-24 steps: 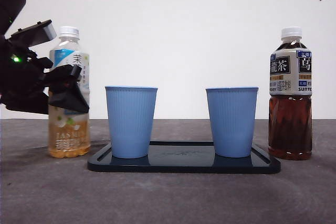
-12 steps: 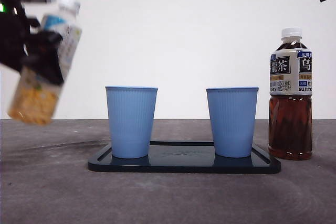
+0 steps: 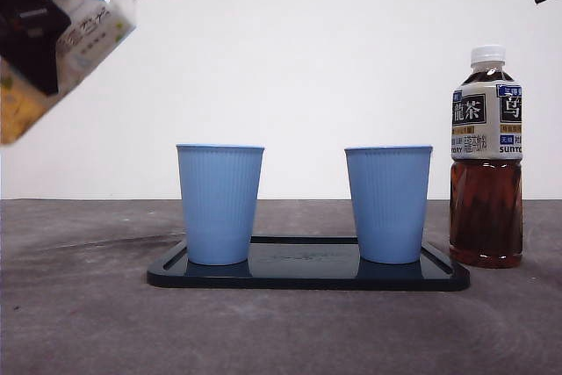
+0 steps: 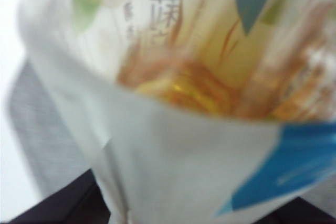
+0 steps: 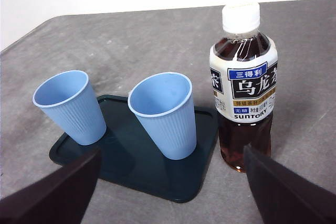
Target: Pour the drink into the cup
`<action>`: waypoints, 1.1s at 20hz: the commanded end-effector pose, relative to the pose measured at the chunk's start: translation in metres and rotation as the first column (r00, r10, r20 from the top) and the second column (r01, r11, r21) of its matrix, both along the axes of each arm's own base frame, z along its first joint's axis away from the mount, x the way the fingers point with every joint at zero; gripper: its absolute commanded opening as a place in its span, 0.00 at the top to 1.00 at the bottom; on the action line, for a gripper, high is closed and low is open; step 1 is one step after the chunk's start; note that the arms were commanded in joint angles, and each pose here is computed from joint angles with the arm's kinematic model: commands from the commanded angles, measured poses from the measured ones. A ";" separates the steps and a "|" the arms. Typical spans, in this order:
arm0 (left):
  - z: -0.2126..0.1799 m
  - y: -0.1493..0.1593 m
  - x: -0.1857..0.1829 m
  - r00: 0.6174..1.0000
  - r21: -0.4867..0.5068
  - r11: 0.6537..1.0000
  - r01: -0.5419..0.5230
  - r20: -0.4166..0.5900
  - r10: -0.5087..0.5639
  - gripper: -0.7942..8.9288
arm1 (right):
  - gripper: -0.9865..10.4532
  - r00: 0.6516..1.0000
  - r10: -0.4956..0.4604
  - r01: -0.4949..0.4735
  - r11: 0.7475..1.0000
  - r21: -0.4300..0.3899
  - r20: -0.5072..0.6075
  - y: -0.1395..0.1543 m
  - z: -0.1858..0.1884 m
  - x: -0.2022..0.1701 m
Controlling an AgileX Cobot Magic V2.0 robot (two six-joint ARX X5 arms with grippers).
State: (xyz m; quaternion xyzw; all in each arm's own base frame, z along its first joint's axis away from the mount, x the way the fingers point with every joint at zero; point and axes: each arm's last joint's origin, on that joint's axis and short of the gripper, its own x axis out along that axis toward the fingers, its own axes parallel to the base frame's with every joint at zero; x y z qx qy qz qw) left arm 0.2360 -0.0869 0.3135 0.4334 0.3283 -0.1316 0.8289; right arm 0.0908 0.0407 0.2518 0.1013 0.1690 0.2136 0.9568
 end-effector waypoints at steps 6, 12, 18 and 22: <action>0.004 -0.031 0.006 0.997 0.347 0.936 0.057 0.029 -0.072 0.70 | 0.54 0.999 0.019 -0.018 1.000 -0.019 0.030 0.000 0.005 -0.001; -0.017 -0.055 0.014 0.994 0.493 0.863 0.108 -0.032 -0.107 0.70 | 0.54 0.999 0.026 -0.025 0.999 -0.024 0.032 0.001 0.005 -0.001; -0.032 -0.066 0.019 0.994 0.584 0.804 0.109 -0.061 -0.090 0.70 | 0.54 0.998 0.045 -0.044 0.999 -0.029 0.036 0.001 0.005 -0.001; -0.038 -0.071 0.021 0.992 0.637 0.761 0.127 -0.084 -0.095 0.70 | 0.54 0.998 0.046 -0.045 0.999 -0.029 0.036 0.001 0.005 -0.001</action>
